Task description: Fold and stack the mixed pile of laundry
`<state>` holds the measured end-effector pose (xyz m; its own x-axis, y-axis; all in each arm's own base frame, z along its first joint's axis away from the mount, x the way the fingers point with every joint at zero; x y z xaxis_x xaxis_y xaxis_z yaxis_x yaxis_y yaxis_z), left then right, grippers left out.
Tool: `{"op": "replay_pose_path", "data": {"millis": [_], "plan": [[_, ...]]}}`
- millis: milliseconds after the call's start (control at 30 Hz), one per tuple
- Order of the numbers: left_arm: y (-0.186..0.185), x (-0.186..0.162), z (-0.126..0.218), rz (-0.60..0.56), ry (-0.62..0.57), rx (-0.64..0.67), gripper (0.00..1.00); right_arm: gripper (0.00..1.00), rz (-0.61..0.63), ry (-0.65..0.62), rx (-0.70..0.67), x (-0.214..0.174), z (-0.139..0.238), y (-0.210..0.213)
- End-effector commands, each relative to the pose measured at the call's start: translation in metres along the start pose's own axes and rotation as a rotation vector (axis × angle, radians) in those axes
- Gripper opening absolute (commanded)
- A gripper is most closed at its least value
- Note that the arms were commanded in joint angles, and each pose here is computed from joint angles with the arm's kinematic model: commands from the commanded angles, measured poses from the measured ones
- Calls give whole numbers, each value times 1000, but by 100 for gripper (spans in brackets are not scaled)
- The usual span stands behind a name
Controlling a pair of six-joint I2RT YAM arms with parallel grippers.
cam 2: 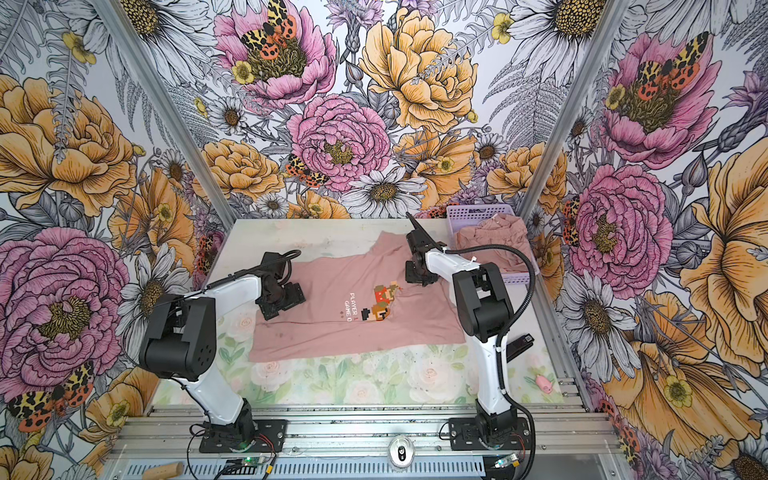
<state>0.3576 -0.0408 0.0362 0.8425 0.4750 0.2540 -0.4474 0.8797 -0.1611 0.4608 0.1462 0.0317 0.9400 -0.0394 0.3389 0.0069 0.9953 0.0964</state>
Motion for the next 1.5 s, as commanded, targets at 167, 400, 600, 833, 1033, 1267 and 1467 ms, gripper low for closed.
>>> {"op": "replay_pose_path", "data": {"millis": [167, 400, 600, 833, 1033, 1267, 1467], "plan": [[31, -56, -9, 59, 149, 44, 85, 44, -13, 193, -52, -86, 8, -24], [41, -91, 1, 71, 218, 63, 83, 44, -39, 274, -52, -126, 22, -27], [42, -103, 16, 72, 225, 54, 83, 44, -19, 274, -94, -129, 36, -34], [4, -2, 62, 38, -23, -46, 88, 45, 11, 141, -32, -68, 76, -13], [1, 83, 62, 30, -147, -49, 88, 45, 17, 56, -5, -14, 77, 0], [11, 122, 24, 48, -150, -45, 81, 45, -24, -39, -1, 50, 58, -4], [12, 121, 11, 52, -126, -54, 77, 47, -80, -105, 26, 104, 30, -16]]}}
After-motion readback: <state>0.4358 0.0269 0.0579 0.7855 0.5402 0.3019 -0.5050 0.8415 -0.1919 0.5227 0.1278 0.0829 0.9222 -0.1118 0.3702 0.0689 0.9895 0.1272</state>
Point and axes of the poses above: each gripper's point midway between its finger pads, its own z axis back along the fingers, its own y axis along the line the jaws close on, x = y × z, the point moved 1 cm from there along z, back along the fingers
